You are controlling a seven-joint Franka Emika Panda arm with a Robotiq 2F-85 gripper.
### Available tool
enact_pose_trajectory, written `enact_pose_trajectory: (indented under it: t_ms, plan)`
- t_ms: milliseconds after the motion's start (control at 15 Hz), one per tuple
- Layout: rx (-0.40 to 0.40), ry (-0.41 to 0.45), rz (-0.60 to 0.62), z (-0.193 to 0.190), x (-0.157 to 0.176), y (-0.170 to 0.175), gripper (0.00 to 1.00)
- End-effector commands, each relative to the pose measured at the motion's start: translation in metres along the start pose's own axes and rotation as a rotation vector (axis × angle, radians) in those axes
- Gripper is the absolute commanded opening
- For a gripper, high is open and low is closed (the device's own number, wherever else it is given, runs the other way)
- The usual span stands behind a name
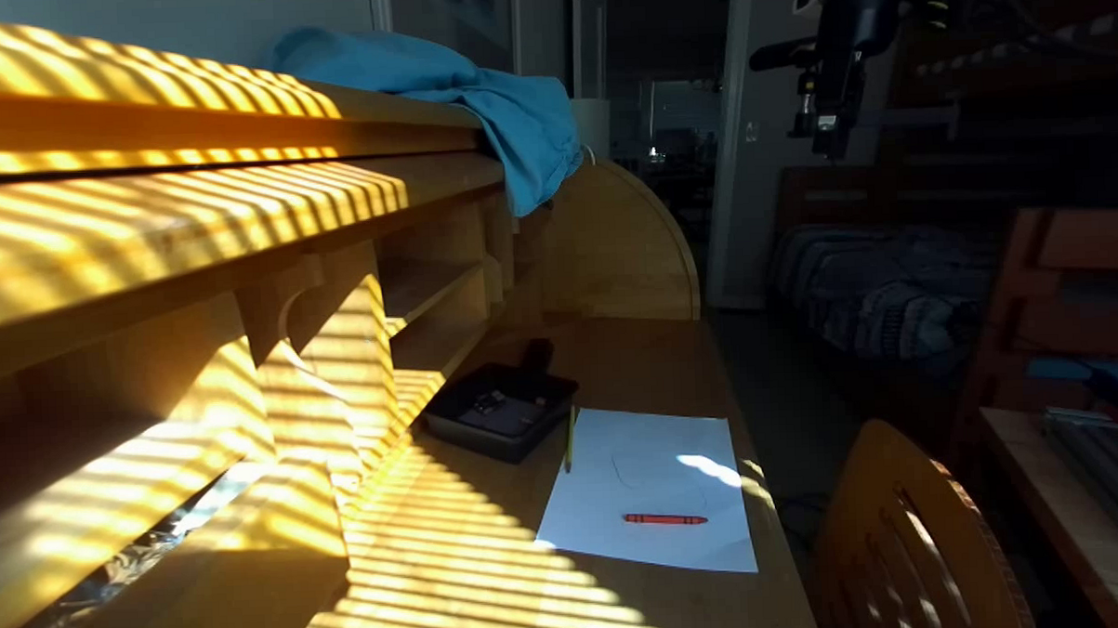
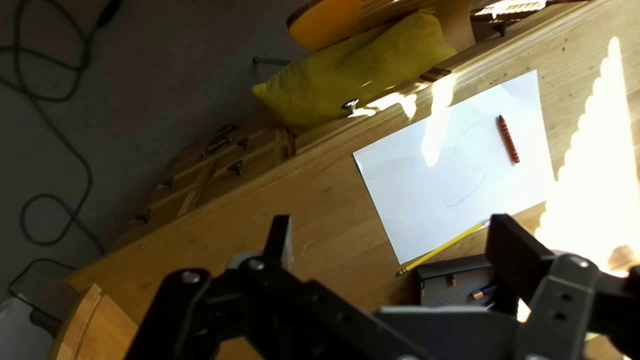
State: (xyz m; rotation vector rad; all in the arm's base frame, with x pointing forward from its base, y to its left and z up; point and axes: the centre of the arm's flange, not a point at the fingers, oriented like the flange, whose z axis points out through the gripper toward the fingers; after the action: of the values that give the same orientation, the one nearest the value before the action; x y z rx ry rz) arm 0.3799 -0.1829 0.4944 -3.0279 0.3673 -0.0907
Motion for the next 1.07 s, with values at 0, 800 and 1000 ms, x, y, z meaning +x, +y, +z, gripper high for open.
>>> enact_pose_trajectory:
  t_ms: [0,800,1000]
  plan:
    - [-0.054,0.011,-0.045,-0.006,0.006,0.010,1.00]
    - [-0.180,0.079,-0.400,-0.011,0.095,-0.044,1.00]
    - [-0.140,0.078,-0.434,-0.006,0.109,-0.062,1.00]
